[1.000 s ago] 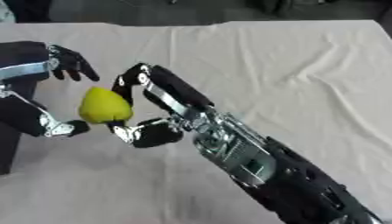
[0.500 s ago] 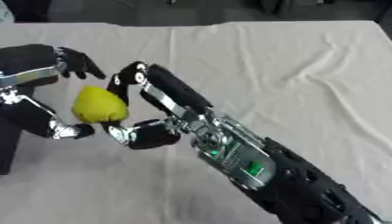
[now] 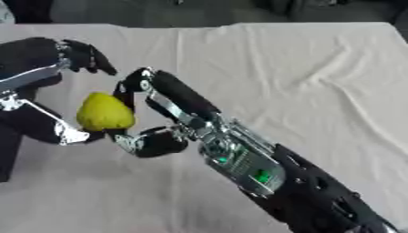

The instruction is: Pick up the objects with one hand, pass them to the other hand, and then place them into the box on the other side of the table.

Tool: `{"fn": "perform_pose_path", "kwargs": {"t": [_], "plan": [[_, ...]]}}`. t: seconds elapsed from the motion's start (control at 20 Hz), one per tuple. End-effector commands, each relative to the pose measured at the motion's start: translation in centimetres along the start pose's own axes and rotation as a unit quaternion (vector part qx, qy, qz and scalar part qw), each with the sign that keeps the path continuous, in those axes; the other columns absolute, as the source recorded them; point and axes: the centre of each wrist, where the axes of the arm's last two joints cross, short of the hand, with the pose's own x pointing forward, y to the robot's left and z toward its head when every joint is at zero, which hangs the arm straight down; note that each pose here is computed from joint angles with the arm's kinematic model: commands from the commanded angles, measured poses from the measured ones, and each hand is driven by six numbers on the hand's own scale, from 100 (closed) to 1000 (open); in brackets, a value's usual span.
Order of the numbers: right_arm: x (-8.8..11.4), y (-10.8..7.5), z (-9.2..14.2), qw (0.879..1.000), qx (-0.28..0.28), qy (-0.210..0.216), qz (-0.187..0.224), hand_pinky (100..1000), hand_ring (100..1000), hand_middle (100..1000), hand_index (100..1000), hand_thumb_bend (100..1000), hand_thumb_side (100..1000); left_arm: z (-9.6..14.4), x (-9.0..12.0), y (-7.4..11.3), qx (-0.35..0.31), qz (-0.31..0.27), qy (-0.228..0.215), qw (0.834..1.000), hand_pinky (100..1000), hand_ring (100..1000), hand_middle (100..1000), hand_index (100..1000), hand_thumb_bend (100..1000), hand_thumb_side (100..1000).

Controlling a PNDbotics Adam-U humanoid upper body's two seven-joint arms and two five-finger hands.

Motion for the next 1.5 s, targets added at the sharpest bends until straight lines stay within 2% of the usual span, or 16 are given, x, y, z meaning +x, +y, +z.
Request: {"fn": "perform_pose_path", "kwargs": {"t": [0.05,0.3,0.45,0.6,0.8,1.15,1.35,1.5], "plan": [[0.1,-0.3,-0.4,1.000,-0.016,-0.001,0.019,806,672,375,518,100,100,0.3,0.0,0.7,0.011,-0.010,0.001,1.000,746,772,798,859,480,333],[0.2,-0.3,-0.5,0.999,-0.027,-0.005,0.030,808,675,378,521,100,100,-0.4,-0.7,0.1,0.001,-0.012,0.010,1.000,747,771,797,852,462,313],[0.4,-0.3,-0.5,0.999,-0.034,-0.008,0.039,809,675,379,522,100,100,-0.9,-1.0,-0.3,0.000,-0.014,0.014,1.000,745,772,802,840,416,301],[0.5,-0.3,-0.5,0.998,-0.037,-0.014,0.045,810,675,380,522,100,100,-1.3,-1.1,-0.6,0.005,-0.015,0.013,1.000,746,774,802,830,320,284],[0.5,-0.3,-0.5,0.998,-0.040,-0.021,0.051,811,675,381,522,100,100,-1.7,-1.3,-1.0,0.008,-0.019,0.014,1.000,748,774,803,827,289,281],[0.0,-0.1,-0.5,0.997,-0.041,-0.014,0.058,813,677,382,523,100,100,-2.3,-1.7,-1.4,0.027,-0.031,0.009,0.999,742,767,788,816,273,241],[-0.2,0.1,-0.4,0.997,-0.038,-0.015,0.060,816,679,384,524,100,100,-2.4,-1.6,-1.6,0.037,-0.044,0.003,0.998,732,759,779,812,325,234],[-0.2,0.3,-0.3,0.997,-0.034,-0.017,0.062,817,679,385,525,100,100,-2.3,-1.3,-1.7,0.039,-0.048,0.001,0.998,730,754,773,802,295,202]]}}
